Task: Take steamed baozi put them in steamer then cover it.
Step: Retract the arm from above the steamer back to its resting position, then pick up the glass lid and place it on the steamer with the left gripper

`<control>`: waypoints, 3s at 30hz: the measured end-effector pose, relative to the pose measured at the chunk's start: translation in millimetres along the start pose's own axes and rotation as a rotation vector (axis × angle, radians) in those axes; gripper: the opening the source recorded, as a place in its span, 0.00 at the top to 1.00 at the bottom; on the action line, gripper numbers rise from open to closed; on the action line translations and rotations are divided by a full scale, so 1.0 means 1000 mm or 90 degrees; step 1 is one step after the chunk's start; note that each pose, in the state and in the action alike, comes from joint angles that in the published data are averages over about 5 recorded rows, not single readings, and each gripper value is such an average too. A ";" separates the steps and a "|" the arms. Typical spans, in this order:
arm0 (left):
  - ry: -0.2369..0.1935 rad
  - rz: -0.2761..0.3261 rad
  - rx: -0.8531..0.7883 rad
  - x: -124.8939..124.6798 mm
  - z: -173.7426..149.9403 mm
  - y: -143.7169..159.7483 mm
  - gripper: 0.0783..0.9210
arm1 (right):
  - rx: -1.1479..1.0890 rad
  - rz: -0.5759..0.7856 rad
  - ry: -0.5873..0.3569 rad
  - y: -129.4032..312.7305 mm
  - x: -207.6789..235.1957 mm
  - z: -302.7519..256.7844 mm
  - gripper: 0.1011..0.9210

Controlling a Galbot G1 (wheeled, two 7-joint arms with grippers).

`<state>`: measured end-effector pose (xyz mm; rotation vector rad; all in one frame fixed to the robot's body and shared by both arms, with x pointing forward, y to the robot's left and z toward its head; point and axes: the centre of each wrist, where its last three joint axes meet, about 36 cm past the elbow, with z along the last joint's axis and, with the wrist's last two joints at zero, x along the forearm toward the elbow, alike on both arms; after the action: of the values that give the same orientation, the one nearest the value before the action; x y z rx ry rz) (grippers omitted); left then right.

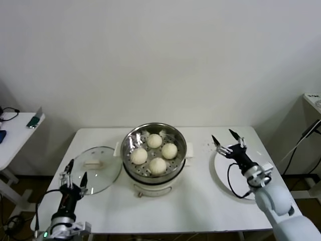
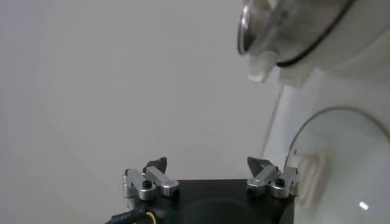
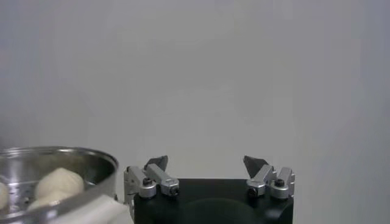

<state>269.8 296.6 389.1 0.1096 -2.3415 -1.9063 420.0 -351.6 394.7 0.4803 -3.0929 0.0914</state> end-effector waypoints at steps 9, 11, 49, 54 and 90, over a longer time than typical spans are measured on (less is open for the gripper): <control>-0.020 0.013 -0.099 -0.035 0.008 -0.026 0.12 | -0.009 0.065 0.056 -0.002 0.038 0.032 0.12; -0.023 0.019 -0.115 -0.043 0.010 -0.033 0.12 | -0.009 0.072 0.066 -0.002 0.043 0.036 0.12; -0.004 0.042 -0.208 -0.160 0.048 -0.114 0.12 | 0.035 0.087 0.116 0.000 0.036 0.059 0.12; -0.003 0.039 -0.211 -0.173 0.051 -0.114 0.12 | 0.040 0.086 0.117 0.000 0.034 0.061 0.12; 0.004 0.023 -0.187 -0.161 0.068 -0.082 0.91 | 0.049 0.091 0.111 0.003 0.022 0.073 0.12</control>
<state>418.0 367.3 288.1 0.0459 -2.0166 -2.1999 398.4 -360.2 321.7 0.2379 -2.9565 0.2412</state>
